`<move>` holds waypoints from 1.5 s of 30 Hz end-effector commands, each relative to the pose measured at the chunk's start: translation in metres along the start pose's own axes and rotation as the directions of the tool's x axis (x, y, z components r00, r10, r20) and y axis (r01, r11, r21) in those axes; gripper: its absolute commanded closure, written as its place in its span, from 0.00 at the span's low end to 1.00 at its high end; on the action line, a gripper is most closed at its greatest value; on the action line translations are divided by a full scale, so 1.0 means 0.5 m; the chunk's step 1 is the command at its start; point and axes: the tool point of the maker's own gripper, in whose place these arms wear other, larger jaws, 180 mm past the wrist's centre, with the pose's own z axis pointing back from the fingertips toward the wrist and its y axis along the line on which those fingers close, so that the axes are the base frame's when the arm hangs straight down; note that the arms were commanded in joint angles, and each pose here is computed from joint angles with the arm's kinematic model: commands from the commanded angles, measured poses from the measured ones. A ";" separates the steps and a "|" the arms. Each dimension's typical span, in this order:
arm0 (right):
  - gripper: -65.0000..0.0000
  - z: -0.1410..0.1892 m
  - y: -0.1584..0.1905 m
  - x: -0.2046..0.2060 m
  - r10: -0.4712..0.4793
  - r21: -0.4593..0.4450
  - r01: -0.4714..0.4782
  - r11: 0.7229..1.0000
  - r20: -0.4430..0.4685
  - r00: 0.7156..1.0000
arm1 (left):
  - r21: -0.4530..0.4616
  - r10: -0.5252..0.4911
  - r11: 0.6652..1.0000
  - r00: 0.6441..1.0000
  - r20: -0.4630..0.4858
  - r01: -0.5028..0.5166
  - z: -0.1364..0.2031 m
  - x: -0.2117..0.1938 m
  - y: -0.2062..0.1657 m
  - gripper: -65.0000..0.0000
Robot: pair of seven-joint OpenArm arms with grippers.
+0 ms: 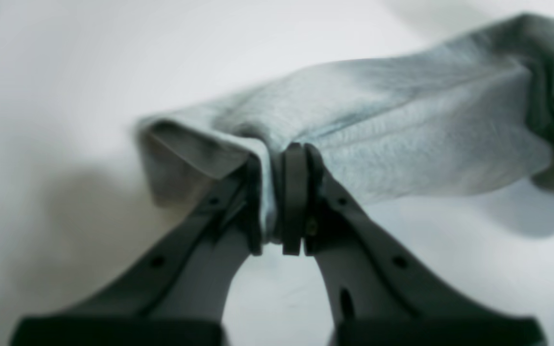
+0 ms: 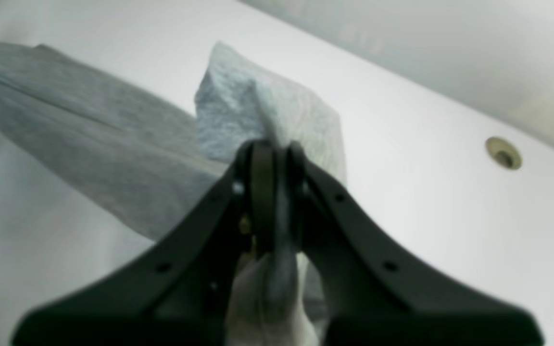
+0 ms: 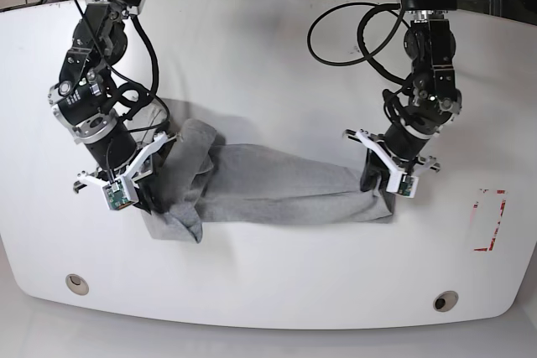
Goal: Layout the t-shirt on the table in an organized manner, then fold the t-shirt properly
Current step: 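Swing the held shirt away from the robot and back with both grippers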
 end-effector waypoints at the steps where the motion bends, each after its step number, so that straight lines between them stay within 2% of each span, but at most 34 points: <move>1: 0.99 0.001 -0.017 0.062 0.021 -0.018 -0.020 1.000 0.094 0.995 | 0.047 -0.032 0.999 0.990 0.138 0.025 0.027 0.097 0.022 1.00; 4: 0.99 -0.001 -0.035 0.091 0.045 -0.035 -0.041 0.999 0.119 0.992 | 0.067 -0.060 0.997 0.985 0.159 0.050 0.044 0.129 0.030 1.00; 8: 0.99 -0.003 -0.054 0.122 0.075 -0.055 -0.068 0.996 0.146 0.986 | 0.137 -0.099 0.988 0.974 0.204 0.072 0.072 0.201 0.069 1.00; 18: 0.99 -0.021 -0.128 0.222 0.157 -0.166 -0.128 0.978 0.178 0.972 | 0.330 -0.130 0.944 0.943 0.305 0.023 0.135 0.385 0.213 1.00; 27: 0.99 -0.024 -0.202 0.339 0.197 -0.241 -0.141 0.960 0.225 0.954 | 0.369 -0.177 0.929 0.895 0.409 0.016 0.175 0.548 0.235 1.00; 30: 0.99 -0.033 -0.200 0.386 0.235 -0.234 -0.179 0.956 0.242 0.941 | 0.377 -0.193 0.926 0.871 0.453 0.010 0.193 0.601 0.236 1.00; 36: 0.99 -0.015 -0.212 0.486 0.340 -0.274 -0.265 0.925 0.281 0.897 | 0.394 -0.237 0.919 0.802 0.548 0.002 0.243 0.702 0.231 1.00; 39: 0.99 -0.004 -0.210 0.525 0.376 -0.290 -0.292 0.912 0.303 0.876 | 0.420 -0.268 0.907 0.781 0.564 0.008 0.271 0.736 0.241 1.00; 45: 0.99 0.022 -0.216 0.581 0.492 -0.337 -0.395 0.854 0.282 0.824 | 0.443 -0.322 0.895 0.761 0.564 0.050 0.293 0.776 0.232 1.00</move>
